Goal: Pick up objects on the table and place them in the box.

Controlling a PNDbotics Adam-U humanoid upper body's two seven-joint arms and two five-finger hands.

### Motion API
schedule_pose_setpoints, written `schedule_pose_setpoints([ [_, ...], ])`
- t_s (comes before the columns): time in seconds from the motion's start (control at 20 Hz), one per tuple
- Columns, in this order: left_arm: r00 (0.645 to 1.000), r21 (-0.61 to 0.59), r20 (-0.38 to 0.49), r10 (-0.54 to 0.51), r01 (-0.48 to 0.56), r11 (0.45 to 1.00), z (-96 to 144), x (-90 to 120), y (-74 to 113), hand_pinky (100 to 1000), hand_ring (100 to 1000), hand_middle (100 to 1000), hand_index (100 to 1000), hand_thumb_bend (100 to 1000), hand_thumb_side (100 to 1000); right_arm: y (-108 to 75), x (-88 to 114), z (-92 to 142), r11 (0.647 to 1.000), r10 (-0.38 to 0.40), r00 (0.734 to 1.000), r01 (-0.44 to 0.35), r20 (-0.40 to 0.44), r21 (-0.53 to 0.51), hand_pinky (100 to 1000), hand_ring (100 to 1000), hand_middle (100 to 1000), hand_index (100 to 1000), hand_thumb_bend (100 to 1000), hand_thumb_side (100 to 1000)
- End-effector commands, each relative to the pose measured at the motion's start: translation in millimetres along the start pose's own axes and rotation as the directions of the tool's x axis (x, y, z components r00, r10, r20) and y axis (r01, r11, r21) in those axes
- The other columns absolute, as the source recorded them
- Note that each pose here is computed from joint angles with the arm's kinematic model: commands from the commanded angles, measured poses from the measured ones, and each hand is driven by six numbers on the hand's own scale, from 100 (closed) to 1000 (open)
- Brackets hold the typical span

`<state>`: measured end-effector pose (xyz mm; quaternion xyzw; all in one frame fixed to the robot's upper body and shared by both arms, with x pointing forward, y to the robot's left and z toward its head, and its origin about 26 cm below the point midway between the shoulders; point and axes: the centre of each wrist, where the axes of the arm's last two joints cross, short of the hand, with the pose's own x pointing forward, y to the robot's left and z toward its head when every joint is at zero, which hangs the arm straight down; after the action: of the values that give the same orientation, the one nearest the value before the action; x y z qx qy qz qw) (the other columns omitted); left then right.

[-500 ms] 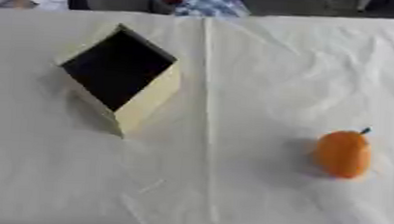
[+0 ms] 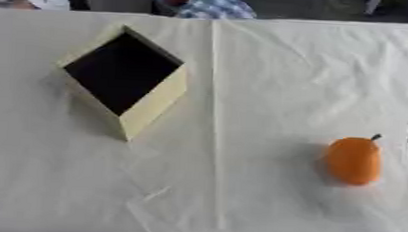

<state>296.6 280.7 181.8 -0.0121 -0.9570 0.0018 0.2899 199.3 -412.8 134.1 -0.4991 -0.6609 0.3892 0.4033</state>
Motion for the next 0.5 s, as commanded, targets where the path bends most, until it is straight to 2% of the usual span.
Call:
schedule_pose_setpoints([
  [0.05, 1.000, -0.028, 0.024, -0.020, 0.020, 0.999, -5, 7, 2.5, 717, 786, 793, 729, 100, 761, -11.4, 0, -5, 0.984, 0.121, 0.992, -0.126, 0.046, 0.126, 768, 830, 744, 846, 100, 829],
  [0.25, 1.000, -0.032, 0.021, -0.023, 0.024, 0.999, -5, 7, 2.8, 717, 786, 793, 729, 100, 756, -6.8, 1, 2, 0.955, 0.149, 0.987, -0.159, 0.057, 0.251, 796, 840, 763, 849, 101, 799],
  [0.5, 1.000, -0.040, 0.019, -0.023, 0.024, 0.999, -4, 7, 2.3, 717, 786, 794, 729, 100, 763, -1.4, 3, 6, 0.922, 0.157, 0.983, -0.182, 0.098, 0.342, 827, 855, 786, 854, 100, 803],
])
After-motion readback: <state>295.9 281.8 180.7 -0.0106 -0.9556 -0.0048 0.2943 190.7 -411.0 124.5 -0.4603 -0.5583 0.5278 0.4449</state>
